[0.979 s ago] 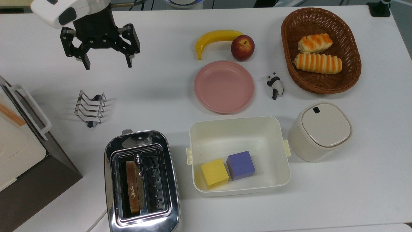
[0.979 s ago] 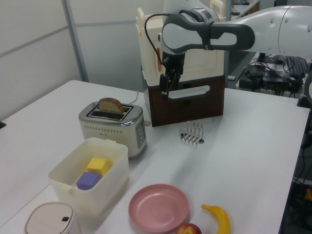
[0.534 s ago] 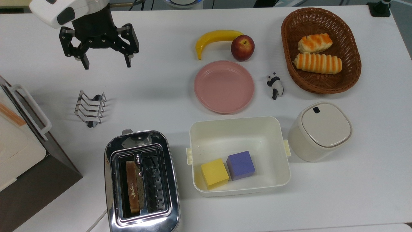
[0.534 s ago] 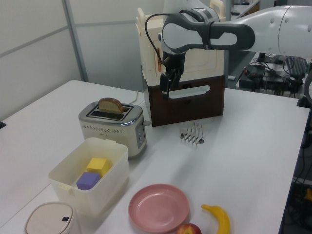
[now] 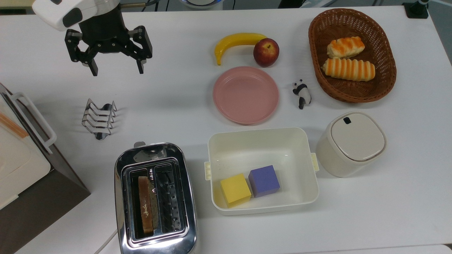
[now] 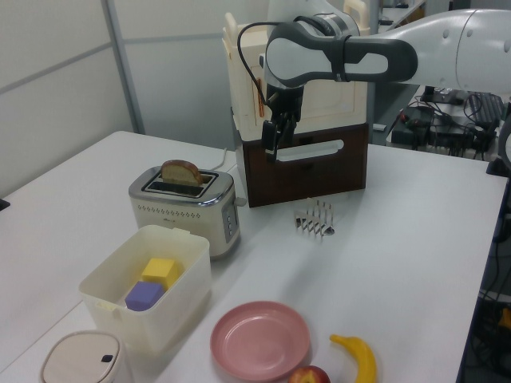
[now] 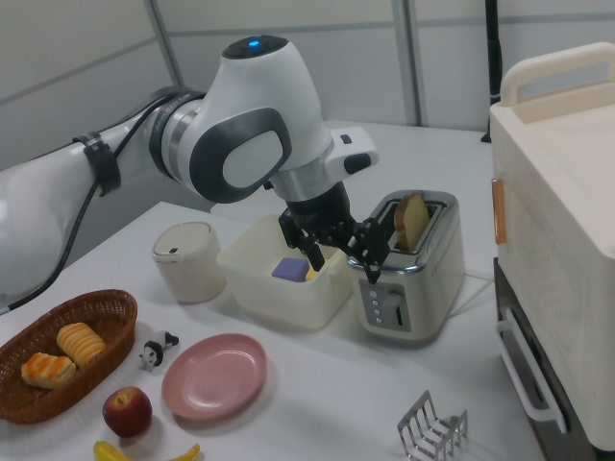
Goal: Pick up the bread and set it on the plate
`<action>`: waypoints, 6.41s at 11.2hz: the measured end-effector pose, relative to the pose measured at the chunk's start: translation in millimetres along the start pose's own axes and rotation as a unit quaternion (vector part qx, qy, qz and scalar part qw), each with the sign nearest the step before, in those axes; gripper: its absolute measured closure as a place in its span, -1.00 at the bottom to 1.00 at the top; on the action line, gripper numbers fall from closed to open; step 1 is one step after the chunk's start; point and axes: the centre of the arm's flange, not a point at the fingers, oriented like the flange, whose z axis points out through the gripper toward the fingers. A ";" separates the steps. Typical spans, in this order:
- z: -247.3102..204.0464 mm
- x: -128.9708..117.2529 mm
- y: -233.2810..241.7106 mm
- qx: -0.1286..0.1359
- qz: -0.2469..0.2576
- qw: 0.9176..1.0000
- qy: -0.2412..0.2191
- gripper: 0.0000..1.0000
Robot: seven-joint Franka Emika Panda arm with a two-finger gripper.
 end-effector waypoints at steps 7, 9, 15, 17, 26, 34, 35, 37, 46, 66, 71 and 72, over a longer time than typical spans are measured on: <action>-1.9 -2.4 6.7 -0.001 0.005 1.000 0.001 -1.00; -2.0 -2.4 6.7 -0.001 0.004 1.000 0.001 -1.00; -2.1 -2.4 6.6 -0.001 0.002 1.000 0.001 -1.00; -2.1 -2.4 6.6 -0.001 0.002 1.000 0.001 -1.00; -2.0 -2.4 6.6 -0.001 0.002 1.000 0.001 -1.00; 0.6 10.4 2.3 -0.003 0.029 0.999 0.043 -1.00; 3.4 11.9 2.5 -0.004 0.034 0.998 0.047 -1.00; 7.8 19.0 4.5 -0.010 0.038 0.997 0.071 -1.00; 45.1 72.8 -17.8 0.010 0.066 0.964 0.257 -1.00; 124.6 99.2 -48.4 0.007 0.060 0.947 0.316 0.86; 83.6 105.2 -41.2 0.002 0.062 0.935 0.349 0.86; 71.3 104.3 -37.7 0.004 0.068 0.931 0.357 0.86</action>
